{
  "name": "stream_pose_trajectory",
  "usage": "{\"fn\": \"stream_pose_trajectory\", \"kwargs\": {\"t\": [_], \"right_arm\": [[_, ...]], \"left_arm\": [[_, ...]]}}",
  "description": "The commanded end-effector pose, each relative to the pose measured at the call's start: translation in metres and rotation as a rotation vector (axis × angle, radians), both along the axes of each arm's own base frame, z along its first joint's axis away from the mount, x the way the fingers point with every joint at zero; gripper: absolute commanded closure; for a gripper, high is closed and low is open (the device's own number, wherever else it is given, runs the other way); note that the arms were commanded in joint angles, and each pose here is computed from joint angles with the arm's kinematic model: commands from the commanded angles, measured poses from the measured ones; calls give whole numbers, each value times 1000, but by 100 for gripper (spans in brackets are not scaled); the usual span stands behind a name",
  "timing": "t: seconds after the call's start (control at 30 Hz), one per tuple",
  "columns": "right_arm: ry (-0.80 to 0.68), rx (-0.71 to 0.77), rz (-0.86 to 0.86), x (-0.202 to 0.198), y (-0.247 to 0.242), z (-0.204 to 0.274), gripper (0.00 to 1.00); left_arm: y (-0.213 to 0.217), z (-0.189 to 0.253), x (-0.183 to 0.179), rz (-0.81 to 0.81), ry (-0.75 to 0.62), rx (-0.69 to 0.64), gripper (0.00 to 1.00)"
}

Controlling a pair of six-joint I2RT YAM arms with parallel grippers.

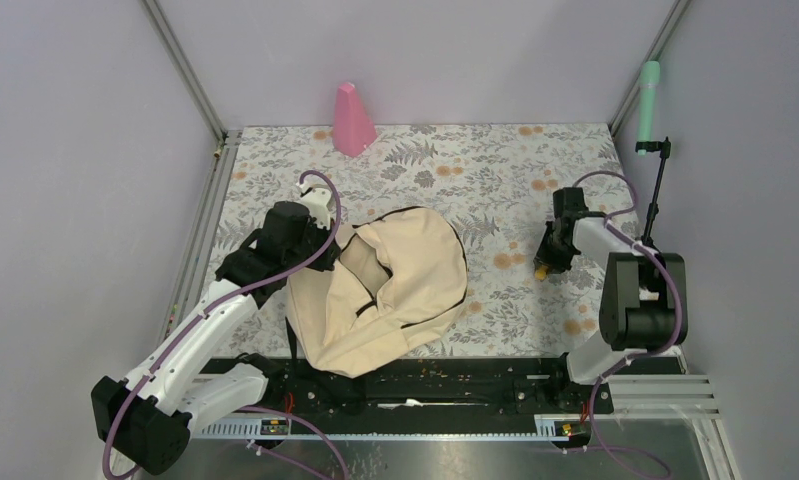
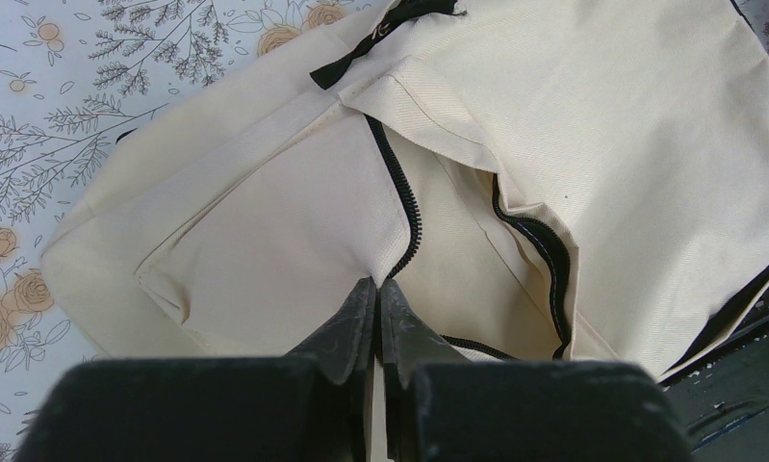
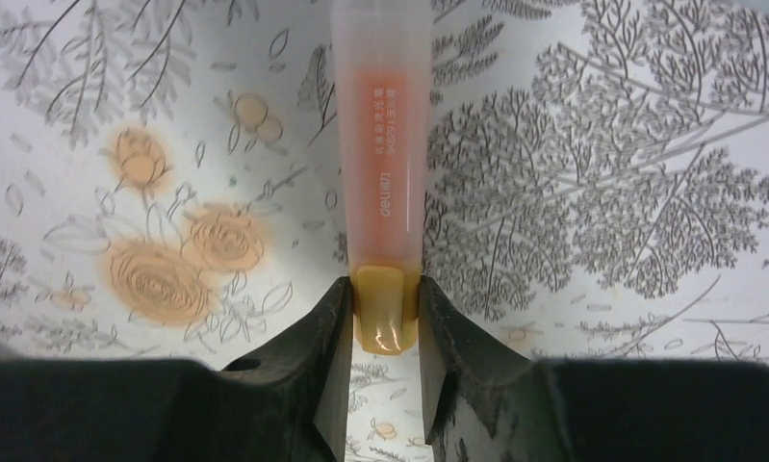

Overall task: Pack the student bag
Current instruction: Pick up the stationery from the center of the board.

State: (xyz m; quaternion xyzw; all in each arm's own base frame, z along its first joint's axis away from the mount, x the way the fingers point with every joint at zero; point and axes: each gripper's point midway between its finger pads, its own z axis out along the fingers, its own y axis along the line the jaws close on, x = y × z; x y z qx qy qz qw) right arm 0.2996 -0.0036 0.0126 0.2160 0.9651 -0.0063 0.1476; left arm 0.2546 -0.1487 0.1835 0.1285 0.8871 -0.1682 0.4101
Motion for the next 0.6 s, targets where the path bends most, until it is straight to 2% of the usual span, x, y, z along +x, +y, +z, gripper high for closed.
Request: {"fn": "stream_pose_trajectory", "kwargs": {"t": [0.0, 0.37, 0.57], "right_arm": [[-163, 1, 23, 5, 7, 33, 100], [-378, 145, 270, -13, 68, 95, 100], [-523, 380, 529, -28, 140, 150, 100]], "left_arm": [[4, 24, 12, 26, -98, -16, 100], [3, 24, 12, 21, -99, -23, 100], [2, 24, 12, 17, -97, -25, 100]]}}
